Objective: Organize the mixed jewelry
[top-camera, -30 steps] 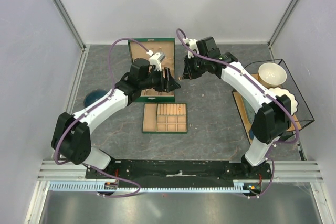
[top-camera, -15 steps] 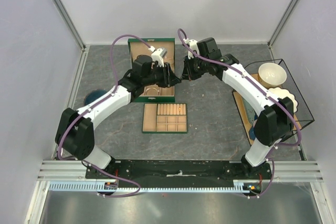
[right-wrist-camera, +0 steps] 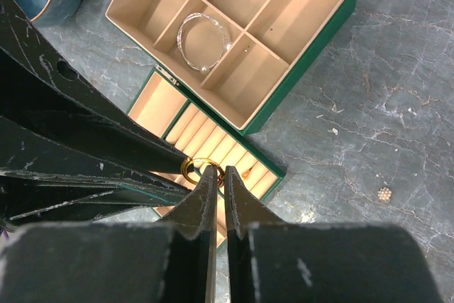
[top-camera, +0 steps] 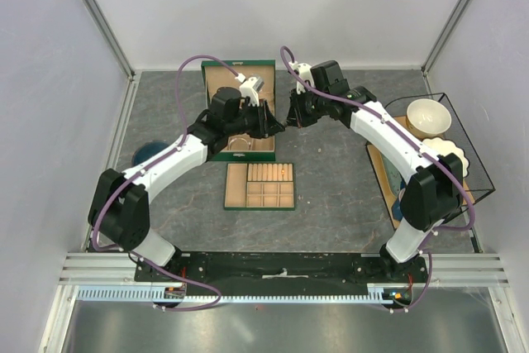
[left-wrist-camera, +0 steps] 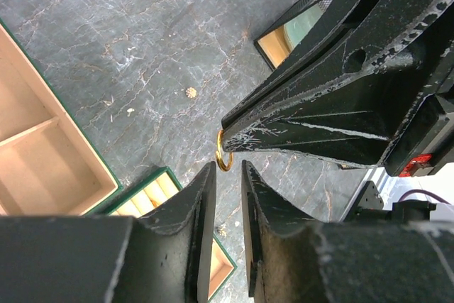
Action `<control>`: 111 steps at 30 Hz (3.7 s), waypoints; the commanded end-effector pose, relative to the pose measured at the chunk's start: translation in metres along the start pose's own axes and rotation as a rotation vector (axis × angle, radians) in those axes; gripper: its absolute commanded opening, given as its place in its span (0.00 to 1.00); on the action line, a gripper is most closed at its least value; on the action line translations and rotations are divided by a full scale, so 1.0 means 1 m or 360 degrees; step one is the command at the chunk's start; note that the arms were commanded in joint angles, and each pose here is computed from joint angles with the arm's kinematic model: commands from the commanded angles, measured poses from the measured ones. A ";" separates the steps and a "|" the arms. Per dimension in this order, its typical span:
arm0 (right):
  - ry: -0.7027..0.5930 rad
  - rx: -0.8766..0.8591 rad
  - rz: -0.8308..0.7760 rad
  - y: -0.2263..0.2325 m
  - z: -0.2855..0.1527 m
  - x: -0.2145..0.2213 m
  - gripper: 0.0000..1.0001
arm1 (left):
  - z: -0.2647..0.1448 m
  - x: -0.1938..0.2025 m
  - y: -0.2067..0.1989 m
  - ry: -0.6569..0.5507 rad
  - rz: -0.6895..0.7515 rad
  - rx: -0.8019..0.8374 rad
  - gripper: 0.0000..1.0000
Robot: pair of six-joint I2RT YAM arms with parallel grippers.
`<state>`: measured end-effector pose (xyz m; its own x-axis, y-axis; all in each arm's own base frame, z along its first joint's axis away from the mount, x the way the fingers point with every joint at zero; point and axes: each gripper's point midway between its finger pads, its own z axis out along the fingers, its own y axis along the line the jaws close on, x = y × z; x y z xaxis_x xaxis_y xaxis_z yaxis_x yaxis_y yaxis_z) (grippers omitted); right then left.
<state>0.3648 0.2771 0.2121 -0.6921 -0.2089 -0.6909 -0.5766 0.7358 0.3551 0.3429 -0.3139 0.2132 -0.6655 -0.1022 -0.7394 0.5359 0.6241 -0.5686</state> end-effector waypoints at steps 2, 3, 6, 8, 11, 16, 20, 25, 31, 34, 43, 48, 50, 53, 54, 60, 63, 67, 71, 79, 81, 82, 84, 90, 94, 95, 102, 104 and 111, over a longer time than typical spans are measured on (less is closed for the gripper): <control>-0.0091 -0.0047 -0.0028 0.012 -0.014 -0.013 0.06 | 0.003 -0.022 -0.014 -0.0099 0.0012 0.0053 0.26; -0.0088 -0.0050 -0.0029 0.013 -0.014 -0.012 0.06 | 0.003 -0.022 -0.014 -0.0099 0.0009 0.0054 0.26; -0.0086 -0.0047 -0.0030 0.013 -0.014 -0.011 0.06 | 0.003 -0.023 -0.015 -0.0104 0.0014 0.0054 0.26; -0.0083 -0.0049 -0.0030 0.013 -0.014 -0.010 0.06 | 0.002 -0.024 -0.015 -0.0107 0.0017 0.0052 0.26; -0.0084 -0.0057 -0.0031 0.014 -0.014 -0.010 0.06 | 0.002 -0.025 -0.015 -0.0109 0.0023 0.0053 0.26; -0.0085 -0.0067 -0.0034 0.015 -0.016 -0.009 0.06 | 0.004 -0.024 -0.013 -0.0106 0.0022 0.0046 0.27; -0.0085 -0.0069 -0.0034 0.016 -0.017 -0.008 0.06 | 0.005 -0.025 -0.013 -0.0106 0.0030 0.0046 0.27; -0.0096 -0.0072 -0.0033 0.016 -0.019 -0.010 0.06 | 0.005 -0.023 -0.013 -0.0100 0.0025 0.0048 0.27; -0.0097 -0.0076 -0.0037 0.017 -0.019 -0.010 0.06 | 0.006 -0.022 -0.011 -0.0096 0.0012 0.0041 0.24; -0.0093 -0.0073 -0.0033 0.016 -0.017 -0.009 0.06 | 0.006 -0.021 -0.012 -0.0092 0.0010 0.0044 0.21; -0.0093 -0.0073 -0.0038 0.016 -0.017 -0.008 0.07 | 0.007 -0.019 -0.012 -0.0083 -0.0002 0.0050 0.07; -0.0095 -0.0088 -0.0048 0.018 -0.019 -0.007 0.15 | 0.006 -0.020 -0.011 -0.0089 0.0003 0.0040 0.01; -0.0098 -0.0098 -0.0050 0.020 -0.020 -0.007 0.20 | 0.005 -0.021 -0.011 -0.0098 0.0007 0.0033 0.01; -0.0101 -0.0106 -0.0062 0.021 -0.023 -0.006 0.33 | 0.005 -0.020 -0.009 -0.0094 0.0016 0.0025 0.01; -0.0104 -0.0106 -0.0065 0.022 -0.024 -0.007 0.39 | 0.005 -0.020 -0.009 -0.0096 0.0019 0.0026 0.01; -0.0143 -0.0115 -0.0103 0.026 -0.039 -0.009 0.51 | 0.002 -0.021 -0.011 -0.0092 0.0064 0.0045 0.01; -0.0161 -0.0141 -0.0123 0.031 -0.048 -0.012 0.53 | 0.001 -0.020 -0.010 -0.0086 0.0077 0.0047 0.02; -0.0182 -0.0186 -0.0149 0.037 -0.057 -0.014 0.54 | 0.000 -0.019 -0.008 -0.0078 0.0075 0.0055 0.02; -0.0212 -0.0189 -0.0139 0.032 -0.066 -0.013 0.54 | -0.013 -0.016 -0.023 -0.0027 0.0092 0.0287 0.02; -0.0290 -0.0447 -0.0070 0.032 -0.074 -0.012 0.51 | -0.059 -0.030 -0.043 -0.0093 0.0035 0.0830 0.02; -0.0328 -0.0536 -0.0051 0.038 -0.075 -0.014 0.50 | -0.067 -0.031 -0.049 -0.0083 0.0023 0.0904 0.01; -0.0323 -0.0616 -0.0050 0.045 -0.076 -0.013 0.50 | -0.069 -0.032 -0.052 -0.0091 0.0028 0.0942 0.02; -0.0328 -0.0718 -0.0046 0.052 -0.074 -0.013 0.50 | -0.072 -0.027 -0.054 -0.0062 0.0027 0.0985 0.02; -0.0344 -0.0875 0.0017 0.061 -0.068 -0.016 0.47 | -0.076 -0.026 -0.059 -0.0072 0.0027 0.1045 0.02; -0.0444 -0.0897 0.0043 0.066 -0.074 -0.025 0.43 | -0.076 -0.026 -0.059 -0.0076 0.0009 0.1042 0.02; -0.0454 -0.0904 0.0041 0.066 -0.074 -0.027 0.43 | -0.076 -0.026 -0.060 -0.0081 0.0016 0.1049 0.02; -0.0455 -0.0962 0.0073 0.070 -0.074 -0.028 0.42 | -0.076 -0.028 -0.059 -0.0085 0.0004 0.1047 0.02; -0.0466 -0.0972 0.0071 0.072 -0.076 -0.029 0.41 | -0.076 -0.028 -0.059 -0.0085 -0.0001 0.1045 0.01; -0.0475 -0.0994 0.0088 0.073 -0.074 -0.026 0.38 | -0.074 -0.029 -0.059 -0.0093 -0.0014 0.1044 0.02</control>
<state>0.3154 0.2865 0.2902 -0.6636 0.0570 -0.7459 -0.7109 0.2623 0.6525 0.3010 -0.2902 0.2807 -0.6803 -0.1566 -0.7161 0.7166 0.0632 -0.6946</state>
